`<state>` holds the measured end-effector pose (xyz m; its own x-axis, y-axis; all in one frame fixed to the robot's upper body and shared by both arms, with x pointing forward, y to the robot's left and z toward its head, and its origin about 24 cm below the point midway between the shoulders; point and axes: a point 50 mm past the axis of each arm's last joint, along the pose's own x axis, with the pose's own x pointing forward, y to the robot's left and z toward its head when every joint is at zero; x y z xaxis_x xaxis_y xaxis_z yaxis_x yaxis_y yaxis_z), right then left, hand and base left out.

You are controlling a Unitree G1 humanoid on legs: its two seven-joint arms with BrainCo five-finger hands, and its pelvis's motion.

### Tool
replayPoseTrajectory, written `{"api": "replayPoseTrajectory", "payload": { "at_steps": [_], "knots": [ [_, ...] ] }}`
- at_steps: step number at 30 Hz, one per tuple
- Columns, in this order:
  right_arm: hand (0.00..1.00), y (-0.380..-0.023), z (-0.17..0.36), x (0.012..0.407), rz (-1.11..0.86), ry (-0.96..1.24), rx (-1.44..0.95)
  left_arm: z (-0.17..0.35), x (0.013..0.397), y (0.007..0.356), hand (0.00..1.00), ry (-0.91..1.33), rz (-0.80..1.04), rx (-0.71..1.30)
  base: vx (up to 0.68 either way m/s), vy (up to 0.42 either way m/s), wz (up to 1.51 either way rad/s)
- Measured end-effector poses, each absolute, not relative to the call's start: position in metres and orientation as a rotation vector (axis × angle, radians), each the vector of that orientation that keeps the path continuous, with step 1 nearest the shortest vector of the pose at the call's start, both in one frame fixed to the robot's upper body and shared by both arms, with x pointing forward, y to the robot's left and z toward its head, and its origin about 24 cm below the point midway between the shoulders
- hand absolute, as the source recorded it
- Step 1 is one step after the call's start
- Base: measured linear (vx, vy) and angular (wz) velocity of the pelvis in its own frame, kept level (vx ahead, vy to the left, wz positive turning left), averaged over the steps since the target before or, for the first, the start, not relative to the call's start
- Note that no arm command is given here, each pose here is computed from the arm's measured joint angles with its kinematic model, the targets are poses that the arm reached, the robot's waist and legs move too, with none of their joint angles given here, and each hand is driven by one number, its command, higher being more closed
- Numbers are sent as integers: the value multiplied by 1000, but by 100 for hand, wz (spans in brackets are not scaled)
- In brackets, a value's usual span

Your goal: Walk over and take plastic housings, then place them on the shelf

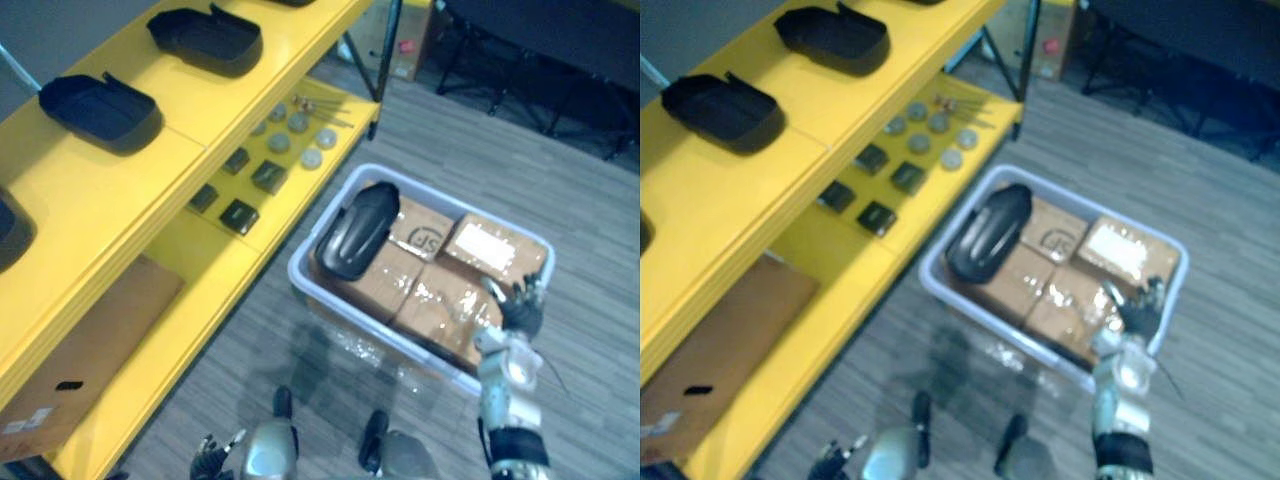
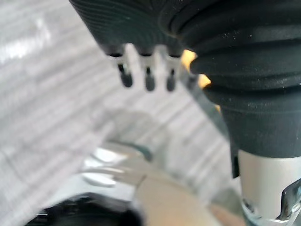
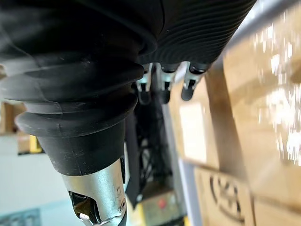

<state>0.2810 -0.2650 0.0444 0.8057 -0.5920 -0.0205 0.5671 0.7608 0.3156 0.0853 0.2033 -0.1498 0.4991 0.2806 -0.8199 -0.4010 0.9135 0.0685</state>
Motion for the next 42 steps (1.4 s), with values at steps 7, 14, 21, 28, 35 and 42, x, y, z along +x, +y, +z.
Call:
{"api": "replayPoseTrajectory", "payload": {
  "at_steps": [7, 14, 21, 28, 35, 42],
  "knots": [
    [0, -293, 110, 335, -680, -153, 190, -140, 120, 201, 0, 858, 370, -136, -107, 90, 17],
    [0, -303, 160, 361, -712, -188, 94, -136, 145, 188, 0, 825, 275, -107, -30, 45, 20],
    [0, -313, 191, 369, -746, -202, 2, -136, 154, 178, 0, 830, 230, -100, -54, 26, 6],
    [0, -321, 185, 372, -777, -73, -55, -134, 162, 173, 0, 822, 192, -85, -21, 12, 1],
    [0, -328, 189, 375, -832, 5, -80, -133, 167, 170, 0, 816, 168, -84, 14, 12, 8],
    [0, -337, 202, 373, -865, 12, -110, -132, 168, 168, 0, 811, 141, -77, -6, 10, 10]
  ]
}}
